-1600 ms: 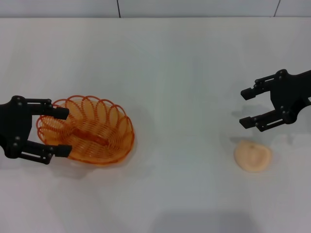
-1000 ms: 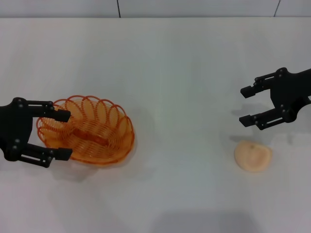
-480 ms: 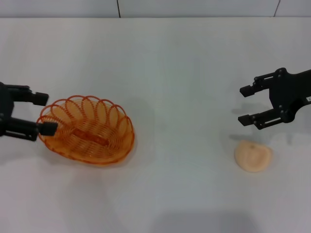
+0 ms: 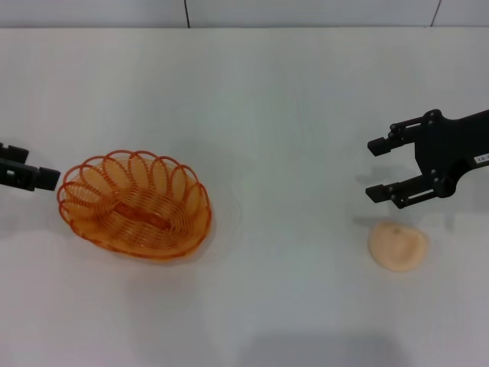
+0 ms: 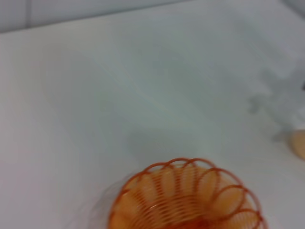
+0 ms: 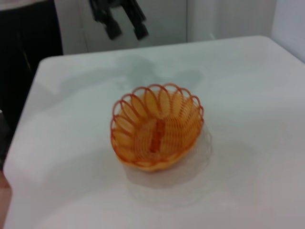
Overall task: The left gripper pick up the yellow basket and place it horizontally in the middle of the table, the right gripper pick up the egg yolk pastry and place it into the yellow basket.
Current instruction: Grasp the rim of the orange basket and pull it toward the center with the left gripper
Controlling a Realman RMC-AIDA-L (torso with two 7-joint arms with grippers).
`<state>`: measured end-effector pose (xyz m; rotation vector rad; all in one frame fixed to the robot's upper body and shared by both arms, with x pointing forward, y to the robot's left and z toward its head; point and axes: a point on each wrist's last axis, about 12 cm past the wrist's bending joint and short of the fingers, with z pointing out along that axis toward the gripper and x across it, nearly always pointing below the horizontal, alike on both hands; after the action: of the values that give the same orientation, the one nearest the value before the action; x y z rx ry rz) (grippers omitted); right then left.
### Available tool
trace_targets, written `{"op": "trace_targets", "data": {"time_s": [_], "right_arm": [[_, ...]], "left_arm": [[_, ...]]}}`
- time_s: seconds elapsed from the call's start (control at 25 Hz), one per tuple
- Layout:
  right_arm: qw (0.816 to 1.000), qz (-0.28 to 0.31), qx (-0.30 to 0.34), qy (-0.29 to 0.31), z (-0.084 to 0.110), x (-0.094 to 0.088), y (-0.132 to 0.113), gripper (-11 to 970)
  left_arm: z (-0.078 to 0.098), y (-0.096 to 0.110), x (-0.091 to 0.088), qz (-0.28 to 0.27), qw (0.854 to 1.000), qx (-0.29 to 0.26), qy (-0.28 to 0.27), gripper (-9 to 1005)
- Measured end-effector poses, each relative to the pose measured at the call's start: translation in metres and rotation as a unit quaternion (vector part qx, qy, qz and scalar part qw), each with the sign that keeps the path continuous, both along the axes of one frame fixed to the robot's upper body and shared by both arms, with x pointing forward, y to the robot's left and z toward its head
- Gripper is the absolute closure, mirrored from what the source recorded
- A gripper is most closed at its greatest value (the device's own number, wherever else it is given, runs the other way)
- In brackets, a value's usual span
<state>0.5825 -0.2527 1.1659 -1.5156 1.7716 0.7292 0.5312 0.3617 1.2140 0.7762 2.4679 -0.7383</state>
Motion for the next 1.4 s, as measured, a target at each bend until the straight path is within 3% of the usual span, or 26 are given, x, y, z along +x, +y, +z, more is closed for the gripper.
{"op": "trace_targets", "data": {"time_s": [0.24, 0.56, 0.84, 1.4], "right_arm": [[1.000, 0.009, 0.016, 0.000, 0.004, -0.002, 0.001, 225], [1.000, 0.015, 0.018, 0.001, 0.003, -0.002, 0.006, 225], [1.000, 0.015, 0.020, 0.004, 0.001, -0.003, 0.007, 225], [1.000, 0.016, 0.020, 0.002, -0.001, -0.004, 0.006, 225]], "left_arm": [[-0.002, 0.001, 0.011, 0.031, 0.998, 0.057, 0.021, 129], [-0.024, -0.011, 0.035, 0.051, 0.991, 0.118, 0.044, 146], [-0.048, -0.028, 0.053, 0.049, 0.990, 0.125, 0.042, 160], [-0.073, -0.046, 0.061, 0.049, 0.988, 0.141, 0.050, 189]]}}
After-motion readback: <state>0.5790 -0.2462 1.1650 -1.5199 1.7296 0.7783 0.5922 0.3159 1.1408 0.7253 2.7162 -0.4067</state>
